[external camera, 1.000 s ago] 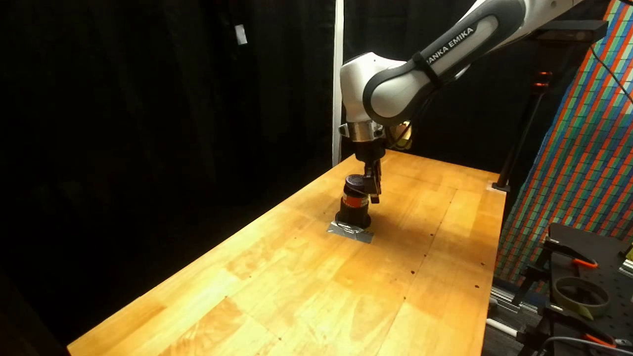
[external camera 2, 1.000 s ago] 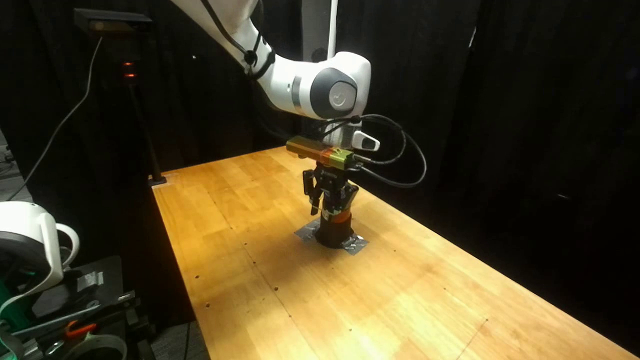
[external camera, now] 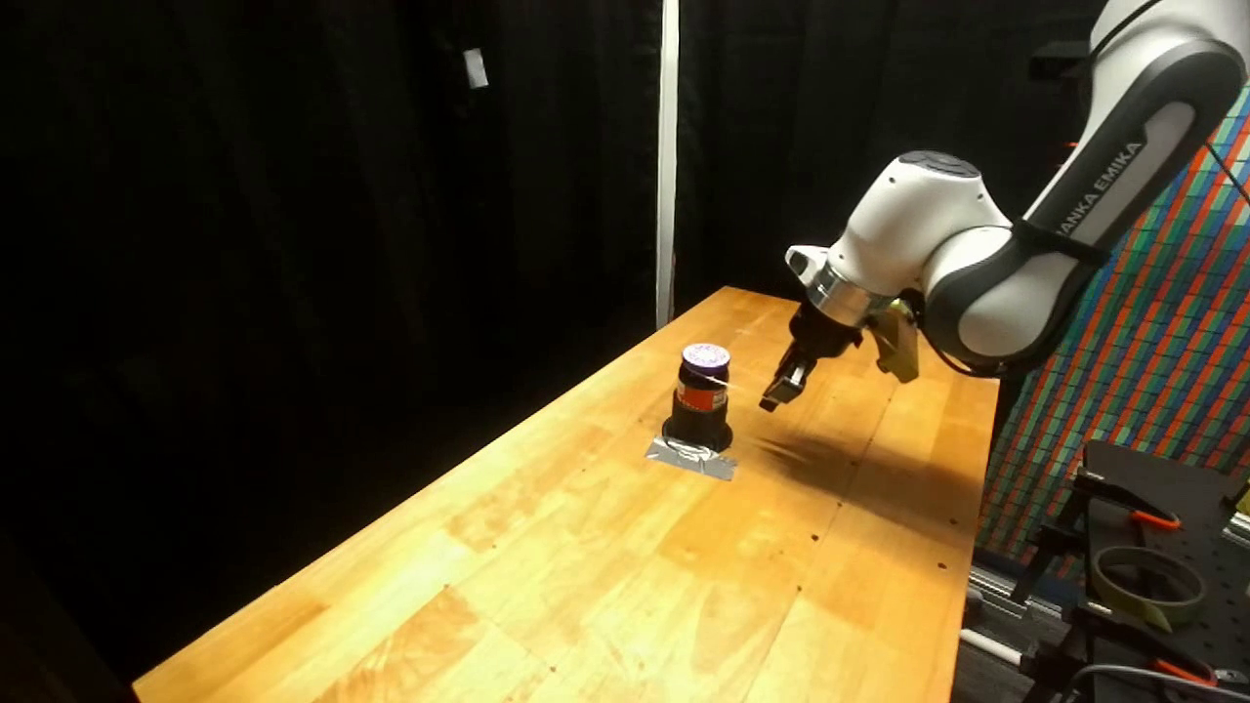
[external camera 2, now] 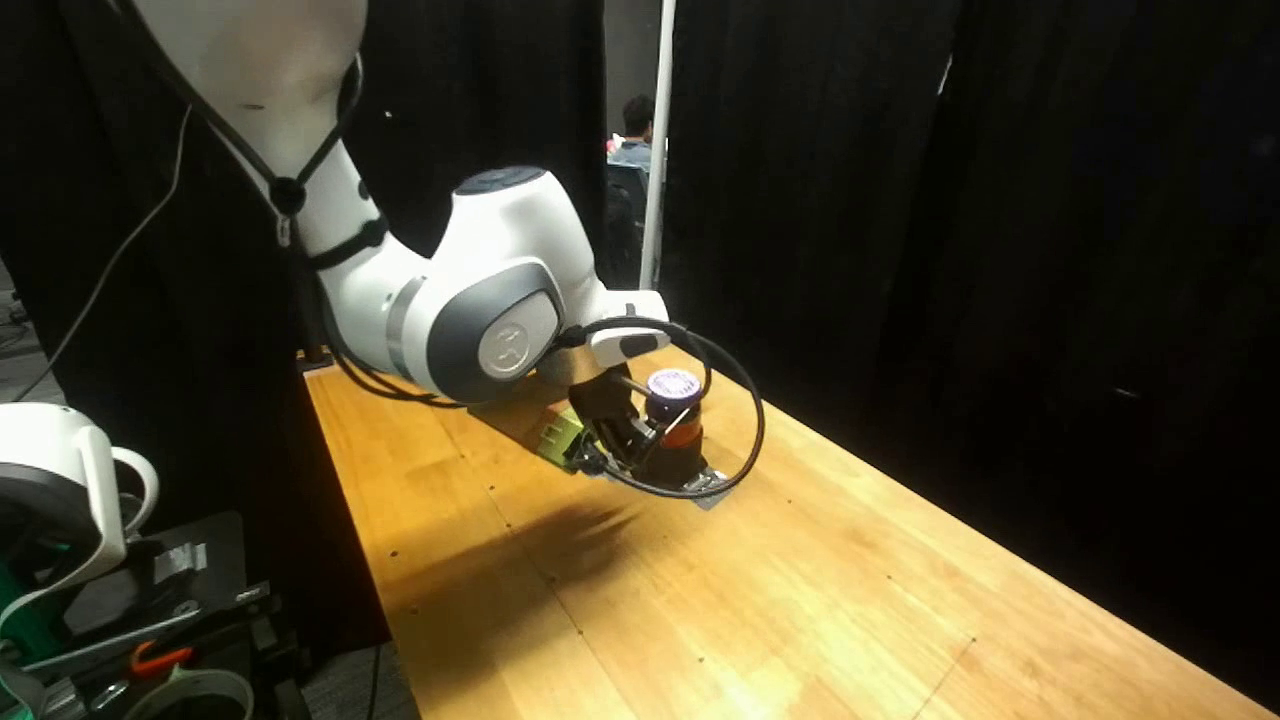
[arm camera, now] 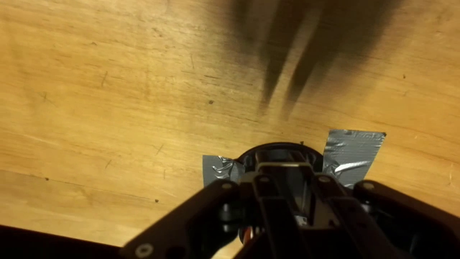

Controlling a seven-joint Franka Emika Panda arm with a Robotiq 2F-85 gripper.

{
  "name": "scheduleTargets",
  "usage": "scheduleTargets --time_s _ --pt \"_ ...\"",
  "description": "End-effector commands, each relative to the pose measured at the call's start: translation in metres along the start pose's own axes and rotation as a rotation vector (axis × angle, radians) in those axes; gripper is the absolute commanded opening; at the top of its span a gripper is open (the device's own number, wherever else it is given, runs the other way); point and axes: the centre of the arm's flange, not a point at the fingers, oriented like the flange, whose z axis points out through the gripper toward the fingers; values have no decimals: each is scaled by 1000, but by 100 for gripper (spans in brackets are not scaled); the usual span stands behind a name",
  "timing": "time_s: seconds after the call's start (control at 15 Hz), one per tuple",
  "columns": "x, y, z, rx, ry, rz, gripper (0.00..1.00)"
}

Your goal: Put the rubber band on the jar.

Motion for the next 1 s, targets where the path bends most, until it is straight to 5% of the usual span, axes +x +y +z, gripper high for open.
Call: scheduleTargets --time_s 0.0,0.47,0.93 --pt "-41 -6 -8 -27 139 13 20" --pt "-68 -17 -11 -20 432 18 21" --pt "-83 -28 -10 -64 638 4 19"
